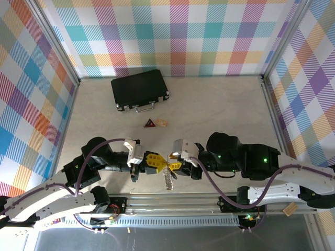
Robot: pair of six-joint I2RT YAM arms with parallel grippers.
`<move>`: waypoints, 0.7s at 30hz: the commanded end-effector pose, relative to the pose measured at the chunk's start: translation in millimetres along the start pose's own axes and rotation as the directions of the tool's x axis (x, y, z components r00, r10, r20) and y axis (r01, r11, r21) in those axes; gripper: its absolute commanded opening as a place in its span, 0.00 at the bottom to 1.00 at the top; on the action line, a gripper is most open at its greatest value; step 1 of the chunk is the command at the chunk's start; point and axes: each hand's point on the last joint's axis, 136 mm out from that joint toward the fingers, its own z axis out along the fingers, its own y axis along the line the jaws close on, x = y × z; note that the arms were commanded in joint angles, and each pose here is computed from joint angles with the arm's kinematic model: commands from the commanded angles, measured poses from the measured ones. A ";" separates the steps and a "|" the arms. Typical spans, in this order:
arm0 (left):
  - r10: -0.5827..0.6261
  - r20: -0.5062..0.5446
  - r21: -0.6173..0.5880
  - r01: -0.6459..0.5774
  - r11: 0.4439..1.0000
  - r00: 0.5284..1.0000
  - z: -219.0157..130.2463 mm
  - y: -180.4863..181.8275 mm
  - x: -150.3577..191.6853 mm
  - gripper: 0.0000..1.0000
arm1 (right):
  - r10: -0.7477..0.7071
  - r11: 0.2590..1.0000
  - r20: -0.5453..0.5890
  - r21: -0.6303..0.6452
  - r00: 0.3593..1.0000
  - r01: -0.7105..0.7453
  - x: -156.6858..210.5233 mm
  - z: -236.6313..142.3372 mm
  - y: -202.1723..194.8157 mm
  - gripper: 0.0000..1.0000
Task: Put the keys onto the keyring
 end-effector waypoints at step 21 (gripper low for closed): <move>0.021 0.181 0.057 -0.031 0.998 0.983 -7.3 -13.7 -31.8 0.00 | 0.038 0.994 0.169 -0.103 0.985 -0.021 -6.4 -18.7 19.9 0.34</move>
